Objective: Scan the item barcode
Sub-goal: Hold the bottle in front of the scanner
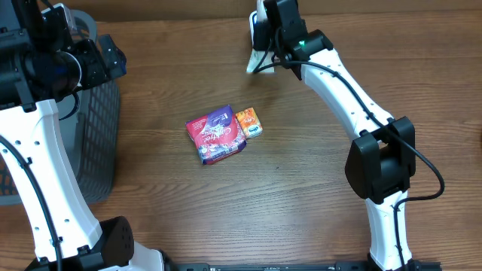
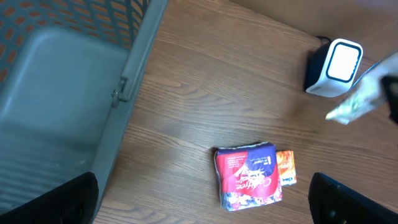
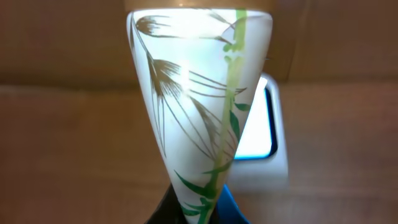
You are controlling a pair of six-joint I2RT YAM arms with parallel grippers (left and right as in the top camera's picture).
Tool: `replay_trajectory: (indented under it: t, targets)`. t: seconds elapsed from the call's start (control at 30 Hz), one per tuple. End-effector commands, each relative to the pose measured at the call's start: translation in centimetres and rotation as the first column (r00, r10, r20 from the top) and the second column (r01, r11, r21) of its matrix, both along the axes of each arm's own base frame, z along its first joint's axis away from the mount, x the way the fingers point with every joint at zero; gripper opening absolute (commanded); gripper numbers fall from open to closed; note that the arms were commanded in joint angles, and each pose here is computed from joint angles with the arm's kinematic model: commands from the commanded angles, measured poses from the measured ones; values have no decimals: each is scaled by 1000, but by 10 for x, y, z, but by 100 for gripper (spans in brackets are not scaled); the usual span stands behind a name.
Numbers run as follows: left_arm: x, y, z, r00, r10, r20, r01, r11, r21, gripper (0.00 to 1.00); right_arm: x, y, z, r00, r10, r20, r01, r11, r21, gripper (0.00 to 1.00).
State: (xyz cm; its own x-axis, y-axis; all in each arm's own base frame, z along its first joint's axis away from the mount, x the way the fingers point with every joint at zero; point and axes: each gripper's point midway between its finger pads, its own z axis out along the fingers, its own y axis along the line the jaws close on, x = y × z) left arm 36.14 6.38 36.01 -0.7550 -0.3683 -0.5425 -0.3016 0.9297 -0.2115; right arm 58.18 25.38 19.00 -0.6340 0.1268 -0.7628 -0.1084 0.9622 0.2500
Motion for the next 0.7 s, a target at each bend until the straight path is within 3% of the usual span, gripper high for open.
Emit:
replay_trajectory:
  t: [0.0, 0.27, 0.67]
  targets:
    - [0, 0, 6, 1000, -1, 19, 1, 1000, 13, 100, 20, -9, 40, 986, -70, 154, 71, 997, -5, 4]
    - [0, 0, 6, 1000, -1, 19, 1, 1000, 13, 100, 51, -14, 51, 949, -130, 287, 114, 991, 74, 4]
    - [0, 0, 6, 1000, -1, 19, 1, 1000, 13, 100, 74, -38, 29, 927, -199, 319, 184, 980, 79, 4]
